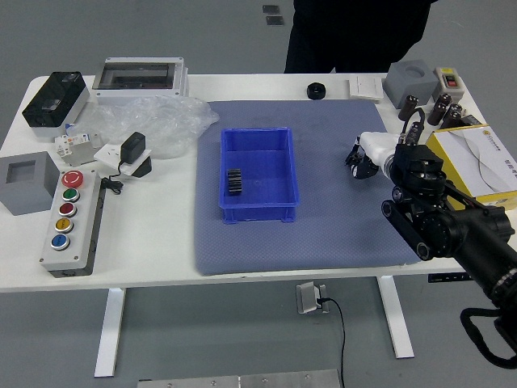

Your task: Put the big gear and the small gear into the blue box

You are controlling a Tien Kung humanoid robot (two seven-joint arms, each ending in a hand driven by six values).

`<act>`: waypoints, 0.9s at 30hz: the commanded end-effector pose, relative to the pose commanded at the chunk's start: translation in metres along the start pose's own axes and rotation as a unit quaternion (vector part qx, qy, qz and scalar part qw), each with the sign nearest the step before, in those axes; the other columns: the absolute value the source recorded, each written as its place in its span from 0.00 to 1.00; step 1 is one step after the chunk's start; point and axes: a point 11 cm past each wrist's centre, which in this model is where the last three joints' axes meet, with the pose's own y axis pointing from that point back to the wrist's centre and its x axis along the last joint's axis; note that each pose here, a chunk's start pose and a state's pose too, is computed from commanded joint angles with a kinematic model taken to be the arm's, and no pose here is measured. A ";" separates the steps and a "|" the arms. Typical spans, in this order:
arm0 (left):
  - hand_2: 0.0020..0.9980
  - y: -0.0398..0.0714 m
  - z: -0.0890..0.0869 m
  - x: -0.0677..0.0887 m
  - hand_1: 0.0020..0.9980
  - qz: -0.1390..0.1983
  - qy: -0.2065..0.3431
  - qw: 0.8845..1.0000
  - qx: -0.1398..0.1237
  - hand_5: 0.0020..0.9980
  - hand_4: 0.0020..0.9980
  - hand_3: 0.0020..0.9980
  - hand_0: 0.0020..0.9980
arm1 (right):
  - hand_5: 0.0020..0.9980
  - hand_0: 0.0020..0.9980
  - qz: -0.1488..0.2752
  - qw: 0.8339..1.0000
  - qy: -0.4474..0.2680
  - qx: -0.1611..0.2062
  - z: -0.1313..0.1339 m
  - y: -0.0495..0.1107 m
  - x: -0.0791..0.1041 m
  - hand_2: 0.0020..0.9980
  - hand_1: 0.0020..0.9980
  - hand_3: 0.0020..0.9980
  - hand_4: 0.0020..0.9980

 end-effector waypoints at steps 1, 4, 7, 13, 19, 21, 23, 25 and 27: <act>0.82 0.000 0.000 0.000 0.82 0.000 0.000 1.000 0.000 0.14 0.51 0.76 0.81 | 0.22 0.38 0.002 1.000 -0.001 0.000 0.001 0.000 0.001 0.44 0.39 0.59 0.43; 0.82 0.000 0.000 0.001 0.82 0.001 0.001 1.000 0.000 0.14 0.51 0.76 0.81 | 0.22 0.38 0.013 1.000 -0.003 0.002 0.003 0.003 0.009 0.44 0.39 0.58 0.43; 0.82 0.000 0.001 0.002 0.82 0.001 0.002 1.000 -0.001 0.14 0.51 0.76 0.81 | 0.22 0.38 0.027 1.000 -0.008 0.005 0.005 0.006 0.018 0.44 0.39 0.58 0.43; 0.82 0.000 0.000 0.003 0.82 0.003 0.004 1.000 -0.001 0.14 0.51 0.76 0.81 | 0.22 0.38 0.059 0.998 -0.009 0.023 0.000 0.018 0.038 0.44 0.39 0.59 0.43; 0.82 0.001 0.001 0.005 0.82 0.004 0.005 1.000 -0.002 0.14 0.50 0.76 0.81 | 0.22 0.38 0.085 0.994 -0.004 0.063 -0.026 0.033 0.053 0.43 0.39 0.58 0.44; 0.82 0.001 0.001 0.005 0.82 0.004 0.005 1.000 -0.003 0.14 0.50 0.76 0.81 | 0.22 0.38 0.093 0.992 -0.002 0.083 -0.040 0.040 0.057 0.43 0.39 0.58 0.44; 0.82 0.001 0.001 0.005 0.82 0.004 0.005 1.000 -0.002 0.14 0.50 0.76 0.81 | 0.22 0.38 0.101 0.990 0.000 0.102 -0.054 0.046 0.060 0.43 0.39 0.59 0.44; 0.82 0.001 0.001 0.006 0.82 0.004 0.004 1.000 -0.002 0.14 0.50 0.76 0.81 | 0.22 0.38 0.108 0.986 0.002 0.124 -0.070 0.054 0.064 0.43 0.39 0.59 0.44; 0.82 0.001 0.000 0.006 0.82 0.005 0.004 1.000 -0.001 0.14 0.50 0.76 0.81 | 0.22 0.38 0.114 0.983 0.005 0.144 -0.084 0.061 0.066 0.43 0.39 0.59 0.44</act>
